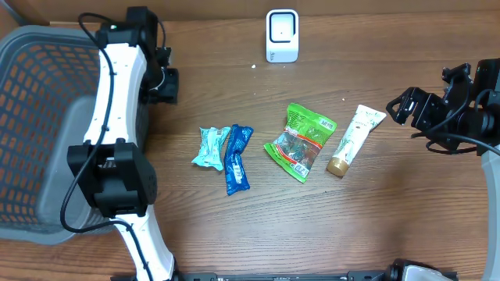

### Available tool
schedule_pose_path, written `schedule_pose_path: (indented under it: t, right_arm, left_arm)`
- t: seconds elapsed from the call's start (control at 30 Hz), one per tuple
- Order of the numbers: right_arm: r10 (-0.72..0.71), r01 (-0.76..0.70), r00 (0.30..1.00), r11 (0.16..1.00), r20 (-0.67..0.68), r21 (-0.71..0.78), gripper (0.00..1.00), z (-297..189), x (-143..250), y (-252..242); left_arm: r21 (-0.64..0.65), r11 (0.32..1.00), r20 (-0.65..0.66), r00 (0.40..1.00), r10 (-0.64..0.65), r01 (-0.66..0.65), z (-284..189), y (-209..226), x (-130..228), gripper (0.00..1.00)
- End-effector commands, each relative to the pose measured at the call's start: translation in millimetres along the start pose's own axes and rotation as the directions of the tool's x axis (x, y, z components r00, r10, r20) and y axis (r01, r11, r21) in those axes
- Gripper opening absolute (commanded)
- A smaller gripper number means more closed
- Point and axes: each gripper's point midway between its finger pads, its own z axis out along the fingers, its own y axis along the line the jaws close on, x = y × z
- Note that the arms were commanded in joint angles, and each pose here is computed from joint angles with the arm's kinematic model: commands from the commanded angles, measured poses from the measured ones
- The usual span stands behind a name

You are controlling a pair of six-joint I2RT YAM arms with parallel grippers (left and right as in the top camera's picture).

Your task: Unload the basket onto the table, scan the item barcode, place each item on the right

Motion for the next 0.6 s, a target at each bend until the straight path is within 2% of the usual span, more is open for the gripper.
schedule_pose_path:
  t: [0.0, 0.17, 0.27, 0.33, 0.37, 0.57]
  right_arm:
    - [-0.020, 0.021, 0.999, 1.000, 0.034, -0.018, 1.00, -8.9, -7.5, 8.6]
    - [-0.020, 0.020, 0.999, 1.000, 0.032, -0.018, 1.00, -8.9, -7.2, 8.5]
    - [-0.021, 0.021, 0.999, 1.000, 0.035, -0.019, 1.00, -8.9, -7.7, 8.7]
    - [-0.021, 0.022, 0.999, 1.000, 0.036, -0.020, 1.00, -8.9, -8.0, 8.8]
    - [-0.021, 0.022, 0.999, 1.000, 0.035, -0.020, 1.00, -8.9, -7.9, 8.8]
    - [-0.023, 0.024, 0.999, 0.999, 0.033, -0.040, 1.00, -9.1, -7.5, 12.4]
  left_arm:
    - [-0.044, 0.999, 0.004, 1.000, 0.000, 0.000, 0.6, 23.3, -0.3, 0.41]
    - [-0.036, 0.994, 0.011, 0.995, -0.102, 0.103, 0.8, 47.3, 1.0, 0.42]
    - [0.037, 0.992, 0.024, 0.993, -0.119, 0.118, 0.8, 43.0, -2.3, 0.40]
    - [0.098, 0.990, 0.043, 0.993, -0.109, 0.105, -0.1, 32.9, -7.6, 0.38]
    - [0.140, 0.988, 0.065, 0.996, -0.066, 0.057, -3.4, 20.9, -12.1, 0.37]
    - [0.146, 0.989, 0.164, 0.986, 0.002, -0.027, -42.7, -8.5, -23.1, 0.36]
